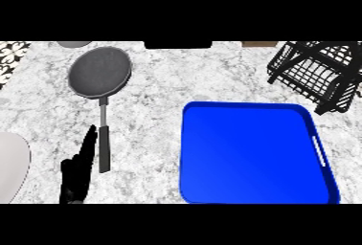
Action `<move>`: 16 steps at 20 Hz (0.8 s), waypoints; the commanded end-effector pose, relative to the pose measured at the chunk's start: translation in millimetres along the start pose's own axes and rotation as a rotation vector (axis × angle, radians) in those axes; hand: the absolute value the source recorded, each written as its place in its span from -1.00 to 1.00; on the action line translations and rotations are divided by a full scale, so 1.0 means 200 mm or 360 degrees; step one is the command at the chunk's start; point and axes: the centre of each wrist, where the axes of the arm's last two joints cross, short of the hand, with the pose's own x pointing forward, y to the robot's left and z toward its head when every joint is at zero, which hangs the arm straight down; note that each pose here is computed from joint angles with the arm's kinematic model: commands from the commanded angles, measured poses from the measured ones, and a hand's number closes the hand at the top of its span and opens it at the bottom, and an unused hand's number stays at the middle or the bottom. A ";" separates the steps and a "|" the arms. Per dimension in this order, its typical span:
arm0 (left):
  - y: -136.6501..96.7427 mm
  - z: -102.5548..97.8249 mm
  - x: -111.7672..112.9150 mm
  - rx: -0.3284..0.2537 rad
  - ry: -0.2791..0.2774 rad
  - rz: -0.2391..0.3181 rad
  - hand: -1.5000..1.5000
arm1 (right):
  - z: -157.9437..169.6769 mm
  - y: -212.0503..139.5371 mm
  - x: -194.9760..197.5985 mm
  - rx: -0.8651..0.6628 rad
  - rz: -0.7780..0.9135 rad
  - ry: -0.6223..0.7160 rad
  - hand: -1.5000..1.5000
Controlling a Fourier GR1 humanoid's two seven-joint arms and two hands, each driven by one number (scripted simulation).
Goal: Pick the tomato from the tray and place it in the tiered basket
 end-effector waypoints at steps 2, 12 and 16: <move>-0.08 -0.03 -0.04 -0.0027 0.0052 0.0013 0.00 | -0.06 -0.19 0.08 -0.0090 -0.0002 -0.0024 1.00; -0.10 -0.05 0.00 -0.0060 0.0037 -0.0015 0.00 | -0.37 -0.13 0.32 -0.0141 0.0009 0.0107 1.00; 0.00 0.04 -0.07 -0.0078 0.0045 -0.0015 0.00 | -0.46 -0.01 0.37 -0.0089 -0.0045 0.0090 1.00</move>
